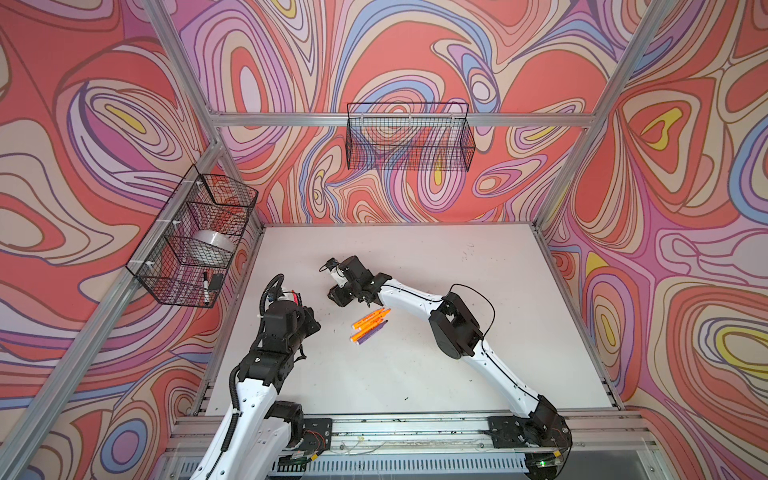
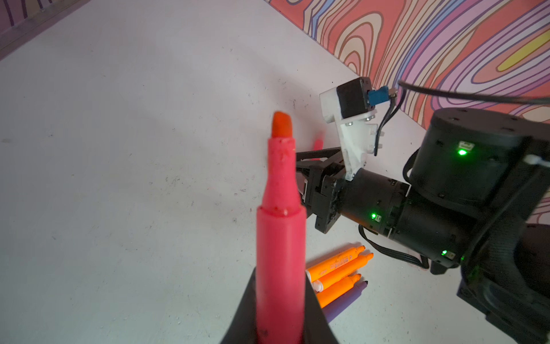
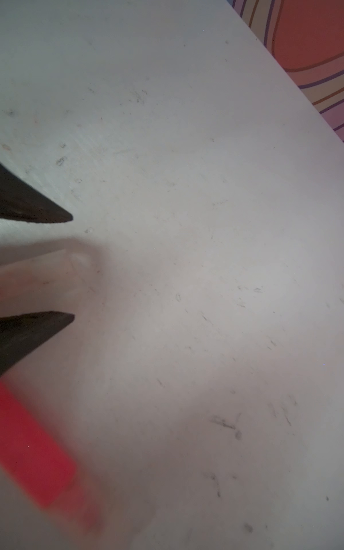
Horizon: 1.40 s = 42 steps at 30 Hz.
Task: Insert the pens into the pen caps
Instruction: 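Move the right gripper to the translucent pink caps and grasp one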
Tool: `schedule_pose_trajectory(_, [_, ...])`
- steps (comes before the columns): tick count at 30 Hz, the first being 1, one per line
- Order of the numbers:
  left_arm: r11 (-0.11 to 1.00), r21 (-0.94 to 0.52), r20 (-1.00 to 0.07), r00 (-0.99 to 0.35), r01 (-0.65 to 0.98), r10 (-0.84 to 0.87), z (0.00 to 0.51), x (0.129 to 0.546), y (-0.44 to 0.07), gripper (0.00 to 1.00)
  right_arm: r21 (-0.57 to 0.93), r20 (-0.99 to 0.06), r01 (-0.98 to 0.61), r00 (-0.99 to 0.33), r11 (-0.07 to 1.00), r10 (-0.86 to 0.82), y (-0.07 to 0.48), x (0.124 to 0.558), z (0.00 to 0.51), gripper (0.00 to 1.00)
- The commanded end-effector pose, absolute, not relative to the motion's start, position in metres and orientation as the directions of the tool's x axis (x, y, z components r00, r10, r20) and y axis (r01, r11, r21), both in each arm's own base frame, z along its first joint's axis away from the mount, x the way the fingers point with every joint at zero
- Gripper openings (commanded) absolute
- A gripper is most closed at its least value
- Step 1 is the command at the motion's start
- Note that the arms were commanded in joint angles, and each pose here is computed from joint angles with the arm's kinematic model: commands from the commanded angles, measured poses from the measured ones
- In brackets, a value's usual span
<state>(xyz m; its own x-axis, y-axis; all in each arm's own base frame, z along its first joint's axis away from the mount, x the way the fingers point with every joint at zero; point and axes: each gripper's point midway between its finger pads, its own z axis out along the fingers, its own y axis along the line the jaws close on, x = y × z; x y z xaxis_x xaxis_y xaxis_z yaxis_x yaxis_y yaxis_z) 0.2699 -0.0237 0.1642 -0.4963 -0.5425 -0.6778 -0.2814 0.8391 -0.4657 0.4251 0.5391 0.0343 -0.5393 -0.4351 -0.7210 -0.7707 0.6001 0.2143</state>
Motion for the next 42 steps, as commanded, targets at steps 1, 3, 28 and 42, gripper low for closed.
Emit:
schedule_pose_trajectory(1, [0.837, -0.483, -0.697, -0.466, -0.256, -0.545, 0.18, 0.275, -0.024, 0.0, 0.214, -0.696, -0.769, -0.553, 0.603, -0.458, 0.538, 0.422, 0.021, 0.5])
schedule_pose_trajectory(3, [0.837, -0.484, -0.697, -0.465, -0.255, -0.545, 0.18, 0.275, -0.024, 0.0, 0.208, -0.687, -0.764, -0.559, 0.611, -0.464, 0.536, 0.421, 0.018, 0.49])
schedule_pose_trajectory(28, [0.834, -0.491, -0.692, -0.468, -0.252, -0.549, 0.181, 0.275, -0.026, 0.0, 0.016, -0.631, -0.711, -0.553, 0.703, -0.544, 0.515, 0.401, -0.002, 0.23])
schedule_pose_trajectory(42, [0.833, -0.493, -0.693, -0.466, -0.25, -0.55, 0.183, 0.274, -0.026, 0.0, 0.098, -0.723, -0.63, -0.577, 0.771, -0.38, 0.499, 0.395, 0.063, 0.09])
